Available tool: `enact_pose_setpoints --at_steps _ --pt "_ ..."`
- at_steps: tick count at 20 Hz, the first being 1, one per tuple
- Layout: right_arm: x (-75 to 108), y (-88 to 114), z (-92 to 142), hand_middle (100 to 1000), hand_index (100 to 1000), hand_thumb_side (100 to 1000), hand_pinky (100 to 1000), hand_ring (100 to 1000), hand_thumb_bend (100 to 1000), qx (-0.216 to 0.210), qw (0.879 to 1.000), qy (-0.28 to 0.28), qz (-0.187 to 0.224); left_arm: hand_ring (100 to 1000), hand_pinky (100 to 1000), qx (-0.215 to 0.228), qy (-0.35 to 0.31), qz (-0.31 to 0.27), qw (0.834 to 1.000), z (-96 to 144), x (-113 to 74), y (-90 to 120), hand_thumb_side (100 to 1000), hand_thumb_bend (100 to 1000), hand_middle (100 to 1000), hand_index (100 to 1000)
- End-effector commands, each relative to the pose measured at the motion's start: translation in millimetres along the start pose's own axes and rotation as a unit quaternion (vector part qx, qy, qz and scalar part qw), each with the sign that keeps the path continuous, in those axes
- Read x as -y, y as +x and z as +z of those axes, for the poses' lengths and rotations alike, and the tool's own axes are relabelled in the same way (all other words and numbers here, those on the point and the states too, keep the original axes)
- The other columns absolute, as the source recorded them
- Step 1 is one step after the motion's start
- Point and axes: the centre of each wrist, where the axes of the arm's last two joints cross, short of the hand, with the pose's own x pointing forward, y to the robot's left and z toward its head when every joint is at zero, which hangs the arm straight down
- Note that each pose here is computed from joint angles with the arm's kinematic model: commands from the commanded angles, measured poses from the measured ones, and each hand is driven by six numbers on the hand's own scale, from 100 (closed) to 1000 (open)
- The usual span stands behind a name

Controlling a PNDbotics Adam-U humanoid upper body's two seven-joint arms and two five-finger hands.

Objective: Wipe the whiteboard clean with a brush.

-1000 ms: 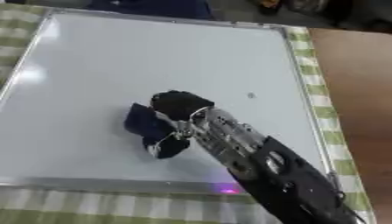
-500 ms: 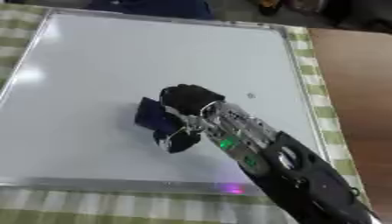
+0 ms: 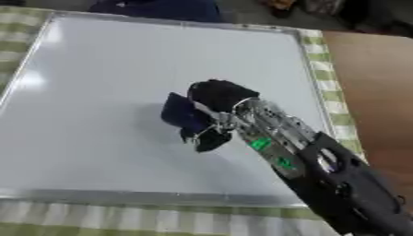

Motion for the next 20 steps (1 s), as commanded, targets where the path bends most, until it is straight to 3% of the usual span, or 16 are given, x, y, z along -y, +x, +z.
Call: enact_pose_setpoints --at_steps 1,20 --pt "15.3 -18.5 13.5 526 100 315 548 670 100 -0.029 0.999 -0.021 0.005 778 651 0.018 -0.008 0.001 1.000 -6.3 0.3 7.3 1000 301 755 826" --pt "11.9 -99.4 29.4 531 100 306 551 701 100 -0.175 0.985 -0.005 -0.009 780 651 0.019 -0.008 0.004 1.000 -6.8 1.5 7.4 1000 293 757 827"
